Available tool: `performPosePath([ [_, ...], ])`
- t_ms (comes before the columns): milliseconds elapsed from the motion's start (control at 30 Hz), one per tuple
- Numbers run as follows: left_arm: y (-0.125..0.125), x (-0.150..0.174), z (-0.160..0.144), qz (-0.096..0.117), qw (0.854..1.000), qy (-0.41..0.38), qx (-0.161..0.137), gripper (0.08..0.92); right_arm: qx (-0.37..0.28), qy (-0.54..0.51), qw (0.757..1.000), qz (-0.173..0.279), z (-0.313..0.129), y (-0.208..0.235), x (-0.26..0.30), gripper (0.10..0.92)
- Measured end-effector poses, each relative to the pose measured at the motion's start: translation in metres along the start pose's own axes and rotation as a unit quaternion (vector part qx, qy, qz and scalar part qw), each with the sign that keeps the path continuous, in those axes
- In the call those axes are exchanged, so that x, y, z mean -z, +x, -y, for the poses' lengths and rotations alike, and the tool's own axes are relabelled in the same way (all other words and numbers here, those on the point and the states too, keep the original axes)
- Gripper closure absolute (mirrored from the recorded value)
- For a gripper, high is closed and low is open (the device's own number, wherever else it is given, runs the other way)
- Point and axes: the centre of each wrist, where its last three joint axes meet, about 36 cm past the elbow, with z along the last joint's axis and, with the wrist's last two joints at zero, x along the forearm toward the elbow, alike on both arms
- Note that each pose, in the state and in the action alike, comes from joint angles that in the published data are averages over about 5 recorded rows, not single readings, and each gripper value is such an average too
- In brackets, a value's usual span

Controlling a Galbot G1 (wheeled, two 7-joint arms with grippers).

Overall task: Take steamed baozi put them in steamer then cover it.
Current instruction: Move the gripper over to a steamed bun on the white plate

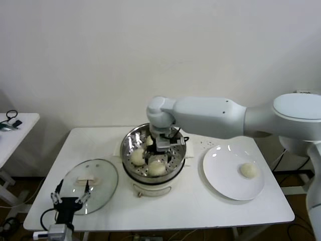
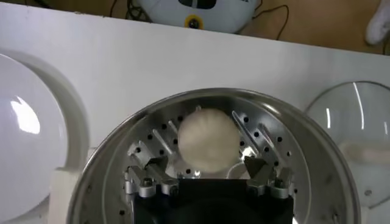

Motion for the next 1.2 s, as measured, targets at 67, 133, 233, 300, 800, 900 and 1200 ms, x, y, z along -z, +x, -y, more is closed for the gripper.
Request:
performPosePath([
  [67,0.001,0.000,0.000,0.000,1.000,-0.001,-0.001,0.177,-0.006,-0.023,1.000,-0.009,-0.012,0.011,-0.007,0.200],
  [133,0.001,0.001,0.000,0.001,1.000,-0.001,-0.001,0.177,-0.016,-0.055,0.998,-0.019,-0.026,0.023,-0.013,0.200],
  [233,0.002,0.001,0.000,0.002,1.000,-0.003,-0.003,0.177,-0.034,-0.118,0.992,-0.032,-0.053,0.039,-0.021,0.200],
  [300,0.002,0.002,0.000,0.003,1.000,-0.003,-0.004,0.177,-0.048,-0.169,0.984,-0.037,-0.074,0.047,-0.025,0.200],
  [800,0.003,0.004,0.000,0.010,1.000,-0.006,-0.013,0.177,-0.098,-0.555,0.826,-0.026,-0.274,0.035,-0.018,0.200],
  [900,0.003,0.004,-0.001,0.010,1.000,-0.007,-0.013,0.177,-0.090,-0.598,0.796,-0.026,-0.312,0.019,-0.010,0.200],
  [1200,0.005,0.002,-0.001,0.009,1.000,-0.009,-0.014,0.177,-0.057,-0.672,0.737,-0.034,-0.395,-0.041,0.018,0.200],
])
